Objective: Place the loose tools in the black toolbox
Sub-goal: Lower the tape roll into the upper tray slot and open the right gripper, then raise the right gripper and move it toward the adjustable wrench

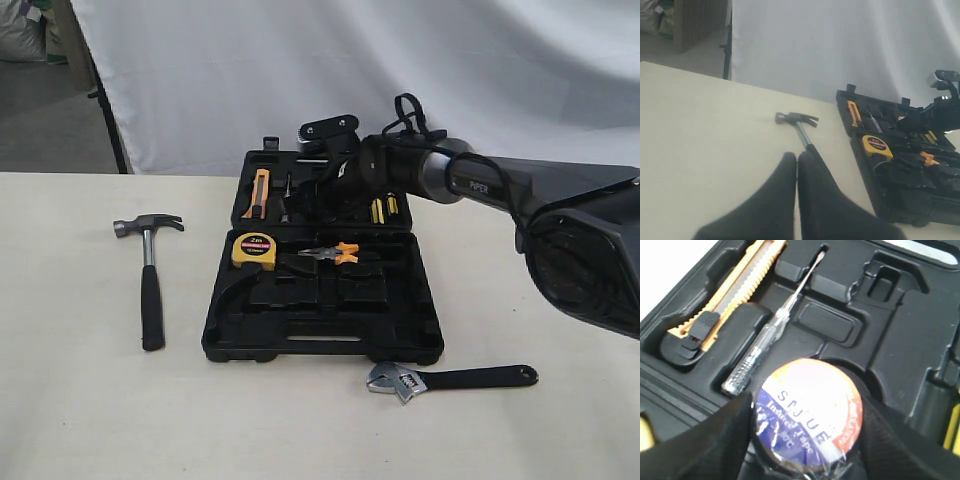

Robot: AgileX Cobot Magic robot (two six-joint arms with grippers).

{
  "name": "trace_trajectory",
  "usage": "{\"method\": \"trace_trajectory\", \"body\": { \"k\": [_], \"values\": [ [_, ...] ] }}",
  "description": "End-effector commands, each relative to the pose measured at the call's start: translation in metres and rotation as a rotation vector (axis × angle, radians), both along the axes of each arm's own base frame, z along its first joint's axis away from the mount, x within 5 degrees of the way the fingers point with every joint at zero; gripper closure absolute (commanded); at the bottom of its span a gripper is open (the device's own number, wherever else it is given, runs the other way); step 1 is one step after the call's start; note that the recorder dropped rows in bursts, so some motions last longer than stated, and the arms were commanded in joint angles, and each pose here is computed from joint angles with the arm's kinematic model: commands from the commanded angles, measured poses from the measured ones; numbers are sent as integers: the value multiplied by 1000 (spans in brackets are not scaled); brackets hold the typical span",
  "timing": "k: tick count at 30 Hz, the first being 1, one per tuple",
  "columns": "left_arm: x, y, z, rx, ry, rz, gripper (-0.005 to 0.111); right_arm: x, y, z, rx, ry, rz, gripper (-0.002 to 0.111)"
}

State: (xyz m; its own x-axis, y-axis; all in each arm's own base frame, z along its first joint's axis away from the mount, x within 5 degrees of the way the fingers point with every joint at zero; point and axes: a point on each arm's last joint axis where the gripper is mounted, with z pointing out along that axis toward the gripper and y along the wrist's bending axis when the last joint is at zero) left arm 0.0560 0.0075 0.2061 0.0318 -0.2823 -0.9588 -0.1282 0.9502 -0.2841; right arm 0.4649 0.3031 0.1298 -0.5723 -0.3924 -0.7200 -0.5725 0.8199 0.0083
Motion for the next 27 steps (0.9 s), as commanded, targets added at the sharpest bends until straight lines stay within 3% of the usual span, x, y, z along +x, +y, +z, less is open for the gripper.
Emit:
{"method": "trace_trajectory", "body": {
  "k": [1,8,13,19,23,27],
  "values": [
    [-1,1,2,2,-13,26,106,6,-8,-1,1,-12,-16,47],
    [-1,1,2,2,-13,26,106,8,-11,-2,32,25,-65,30],
    [-1,1,2,2,-13,26,106,5,-12,-4,21,62,-73,28],
    [-1,1,2,2,-13,26,106,5,-14,42,54,-25,-58,29],
    [-1,1,2,2,-13,26,106,6,-16,48,-16,-99,41,66],
    [-1,1,2,2,-13,26,106,7,-27,39,-100,-50,71,101]
  ]
}}
